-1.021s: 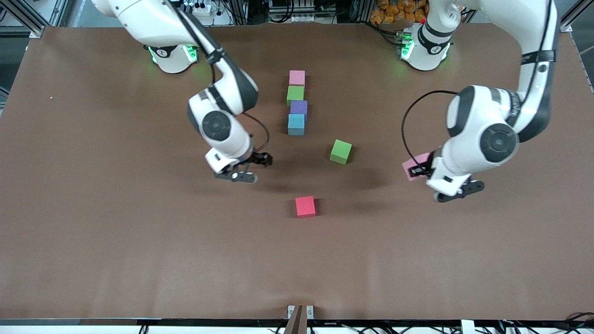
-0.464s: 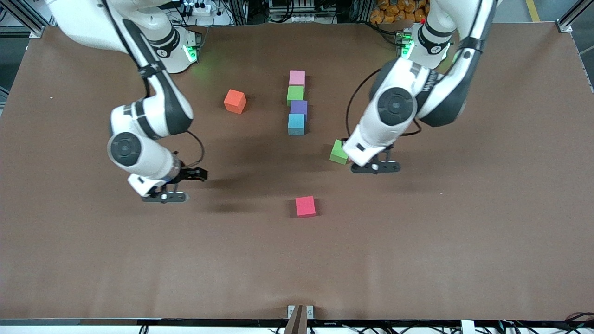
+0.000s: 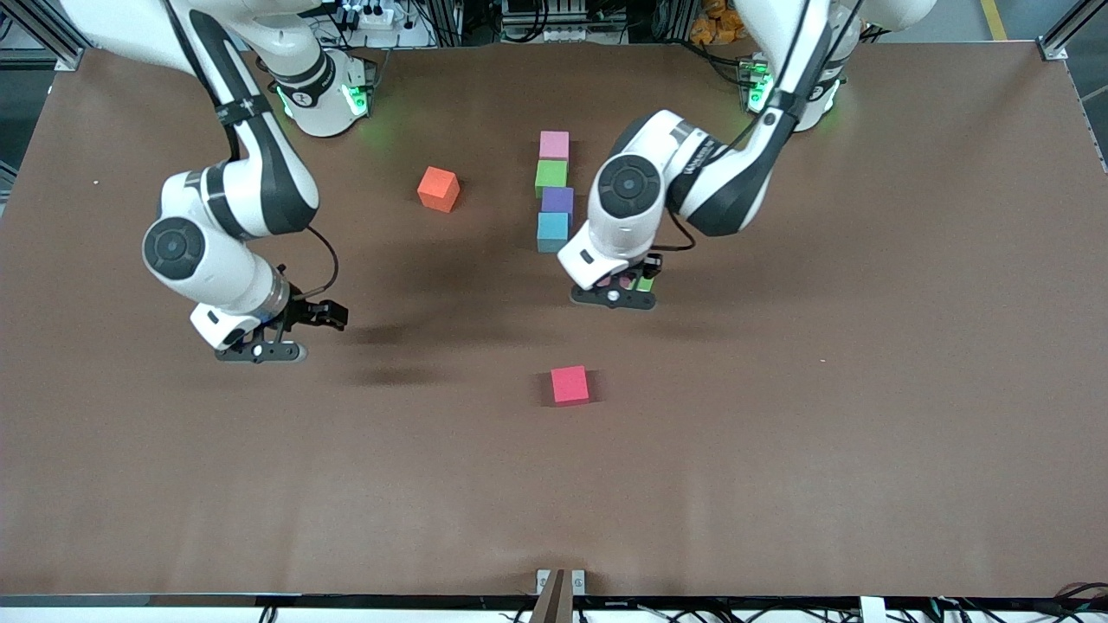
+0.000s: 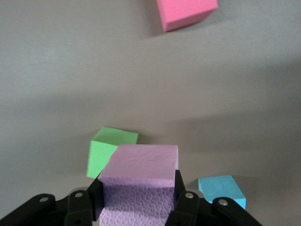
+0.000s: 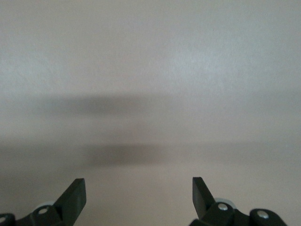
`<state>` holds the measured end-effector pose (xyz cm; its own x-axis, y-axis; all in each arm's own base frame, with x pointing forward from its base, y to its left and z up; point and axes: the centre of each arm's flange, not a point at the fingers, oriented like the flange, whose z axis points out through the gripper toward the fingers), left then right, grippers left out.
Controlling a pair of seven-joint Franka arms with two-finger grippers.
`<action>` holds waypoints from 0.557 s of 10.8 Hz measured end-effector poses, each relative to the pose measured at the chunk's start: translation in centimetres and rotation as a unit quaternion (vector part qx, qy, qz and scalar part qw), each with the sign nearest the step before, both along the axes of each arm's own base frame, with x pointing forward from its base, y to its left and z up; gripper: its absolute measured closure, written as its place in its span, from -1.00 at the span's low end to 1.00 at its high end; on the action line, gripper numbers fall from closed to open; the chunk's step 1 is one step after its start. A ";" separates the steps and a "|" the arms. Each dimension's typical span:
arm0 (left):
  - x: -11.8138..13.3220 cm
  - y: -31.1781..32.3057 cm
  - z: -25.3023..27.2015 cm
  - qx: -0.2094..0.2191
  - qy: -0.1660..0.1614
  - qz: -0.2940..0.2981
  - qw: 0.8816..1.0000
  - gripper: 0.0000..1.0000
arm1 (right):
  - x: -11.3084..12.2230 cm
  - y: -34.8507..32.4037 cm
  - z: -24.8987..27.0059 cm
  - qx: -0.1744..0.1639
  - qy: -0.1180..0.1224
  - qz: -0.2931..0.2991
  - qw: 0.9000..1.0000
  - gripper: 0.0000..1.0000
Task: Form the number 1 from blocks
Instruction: 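Set pink below cyan with the left gripper while the right gripper withdraws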
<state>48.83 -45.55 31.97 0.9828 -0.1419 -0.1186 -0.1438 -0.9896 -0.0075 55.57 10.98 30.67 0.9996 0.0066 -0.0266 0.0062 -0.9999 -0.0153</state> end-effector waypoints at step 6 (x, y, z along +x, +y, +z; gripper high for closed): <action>-5.0 -6.6 -6.1 0.013 -0.010 0.009 1.000 -0.13 | -5.0 -0.7 4.6 -0.009 -0.038 0.018 0.999 -1.00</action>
